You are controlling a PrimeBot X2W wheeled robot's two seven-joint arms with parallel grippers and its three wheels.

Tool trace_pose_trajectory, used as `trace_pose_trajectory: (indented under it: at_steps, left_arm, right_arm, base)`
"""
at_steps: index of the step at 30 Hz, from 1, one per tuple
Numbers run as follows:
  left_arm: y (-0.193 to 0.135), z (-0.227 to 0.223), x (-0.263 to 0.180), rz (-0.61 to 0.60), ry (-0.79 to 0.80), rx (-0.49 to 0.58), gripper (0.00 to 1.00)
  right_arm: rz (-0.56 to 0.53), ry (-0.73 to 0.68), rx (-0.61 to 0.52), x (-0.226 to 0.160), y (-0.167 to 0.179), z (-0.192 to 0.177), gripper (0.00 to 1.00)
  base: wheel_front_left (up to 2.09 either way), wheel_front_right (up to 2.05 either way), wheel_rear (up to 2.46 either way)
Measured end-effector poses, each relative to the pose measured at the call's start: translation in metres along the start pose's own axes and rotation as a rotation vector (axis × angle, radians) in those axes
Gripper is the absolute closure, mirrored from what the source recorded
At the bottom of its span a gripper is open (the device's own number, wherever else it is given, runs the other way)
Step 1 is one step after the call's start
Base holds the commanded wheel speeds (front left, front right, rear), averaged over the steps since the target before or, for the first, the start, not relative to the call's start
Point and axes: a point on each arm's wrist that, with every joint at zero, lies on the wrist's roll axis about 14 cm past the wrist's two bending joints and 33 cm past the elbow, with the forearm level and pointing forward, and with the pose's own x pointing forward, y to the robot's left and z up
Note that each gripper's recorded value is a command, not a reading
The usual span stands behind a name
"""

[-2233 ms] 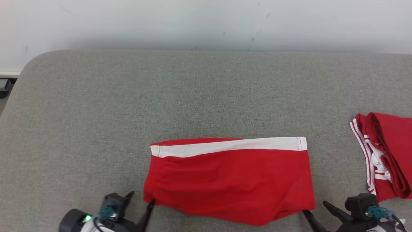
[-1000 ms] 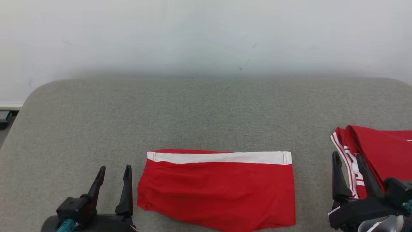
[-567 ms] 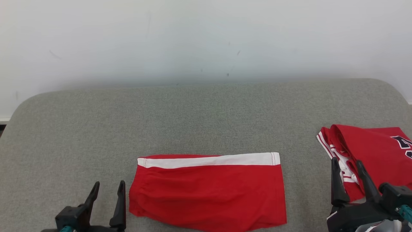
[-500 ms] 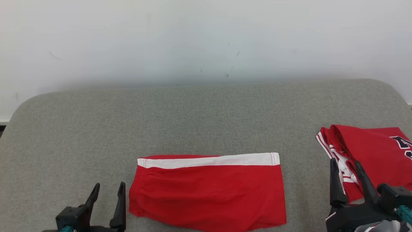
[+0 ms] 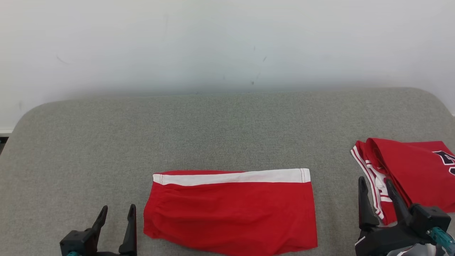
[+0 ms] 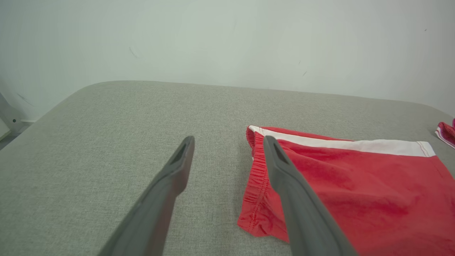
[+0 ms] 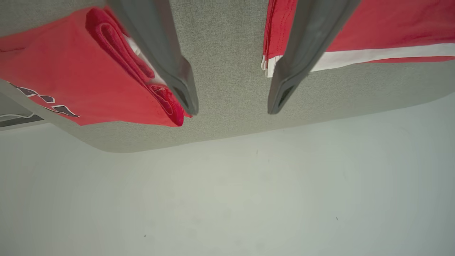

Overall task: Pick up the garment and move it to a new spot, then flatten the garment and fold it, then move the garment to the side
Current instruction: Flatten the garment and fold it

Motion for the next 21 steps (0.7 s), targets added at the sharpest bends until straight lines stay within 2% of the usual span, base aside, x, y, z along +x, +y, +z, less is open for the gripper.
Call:
trace_pose_trajectory:
  at_steps: [18,21]
  left_arm:
    - [0.001,-0.002,0.000,0.001,0.018,0.029,0.00]
    - [0.001,-0.002,0.000,0.002,0.020,0.029,0.00]
  right_arm:
    - [0.023,0.017,-0.006,0.006,0.006,-0.007,0.00]
    - [0.023,0.059,-0.009,0.005,0.006,-0.016,0.00]
  base:
    - [0.00,0.00,0.00]
    - [0.00,0.00,0.00]
